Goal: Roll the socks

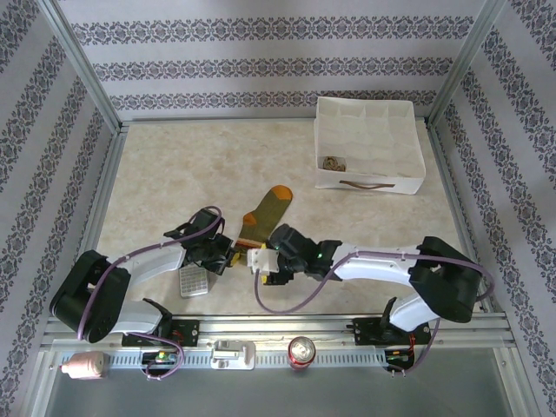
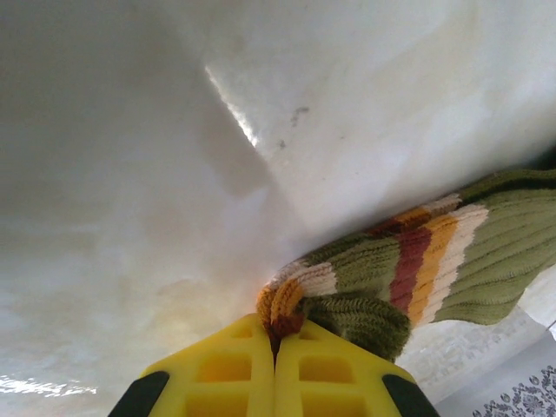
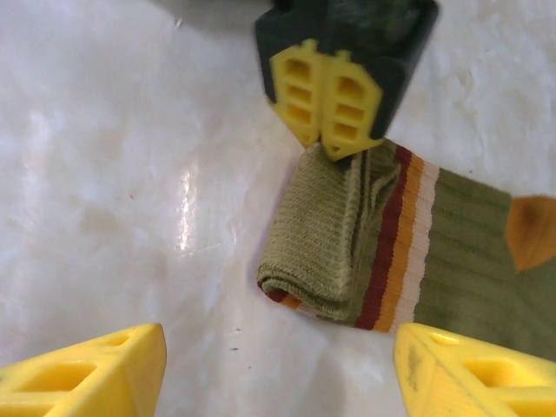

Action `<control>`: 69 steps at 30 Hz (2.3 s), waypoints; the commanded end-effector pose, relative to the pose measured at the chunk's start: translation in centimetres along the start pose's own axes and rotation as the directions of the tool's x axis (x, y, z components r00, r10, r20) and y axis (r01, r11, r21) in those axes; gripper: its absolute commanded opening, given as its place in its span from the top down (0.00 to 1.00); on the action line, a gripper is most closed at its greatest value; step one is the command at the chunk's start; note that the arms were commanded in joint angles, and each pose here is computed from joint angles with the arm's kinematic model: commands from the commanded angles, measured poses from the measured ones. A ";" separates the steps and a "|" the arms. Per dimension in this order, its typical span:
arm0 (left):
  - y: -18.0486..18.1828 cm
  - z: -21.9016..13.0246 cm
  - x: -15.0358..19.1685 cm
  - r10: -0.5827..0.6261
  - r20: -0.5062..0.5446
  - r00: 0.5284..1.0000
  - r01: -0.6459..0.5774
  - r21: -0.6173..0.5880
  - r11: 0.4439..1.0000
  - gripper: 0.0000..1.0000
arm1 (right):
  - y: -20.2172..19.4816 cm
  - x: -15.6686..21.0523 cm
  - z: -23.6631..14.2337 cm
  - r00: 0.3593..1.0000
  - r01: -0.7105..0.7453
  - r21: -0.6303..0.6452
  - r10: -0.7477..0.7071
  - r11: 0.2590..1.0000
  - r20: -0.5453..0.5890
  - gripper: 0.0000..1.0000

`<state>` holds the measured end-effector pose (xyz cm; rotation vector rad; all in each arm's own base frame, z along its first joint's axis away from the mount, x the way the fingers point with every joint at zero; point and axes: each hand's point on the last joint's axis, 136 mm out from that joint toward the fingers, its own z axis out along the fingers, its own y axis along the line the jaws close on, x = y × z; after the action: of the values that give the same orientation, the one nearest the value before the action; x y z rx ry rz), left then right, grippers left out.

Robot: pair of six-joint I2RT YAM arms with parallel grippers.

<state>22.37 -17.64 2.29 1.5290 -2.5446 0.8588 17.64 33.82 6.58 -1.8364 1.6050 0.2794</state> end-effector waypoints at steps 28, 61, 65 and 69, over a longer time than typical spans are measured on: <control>-2.2 -2.4 -0.9 -0.019 0.014 1.000 0.019 0.014 1.000 0.77 | -0.2 2.8 6.5 0.965 0.073 -0.002 -0.072 0.997 -0.252 1.00; -2.7 -0.9 1.3 -0.040 -0.065 0.997 0.046 0.087 0.995 0.39 | -2.2 -0.7 3.2 0.808 -0.552 -0.394 0.589 0.735 -0.032 1.00; -2.7 0.0 1.4 -0.037 -0.069 0.997 0.042 0.076 0.996 0.39 | -2.7 -1.0 3.0 0.763 -0.593 -0.434 0.646 0.679 -0.033 1.00; -3.2 0.8 1.5 -0.022 -0.062 0.998 0.027 0.073 0.997 0.40 | -3.0 -1.2 2.9 0.717 -0.630 -0.473 0.695 0.617 -0.048 1.00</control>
<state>23.59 -19.60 3.36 1.5164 -2.4691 0.9567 20.95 35.59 4.97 -1.4250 2.2014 1.0584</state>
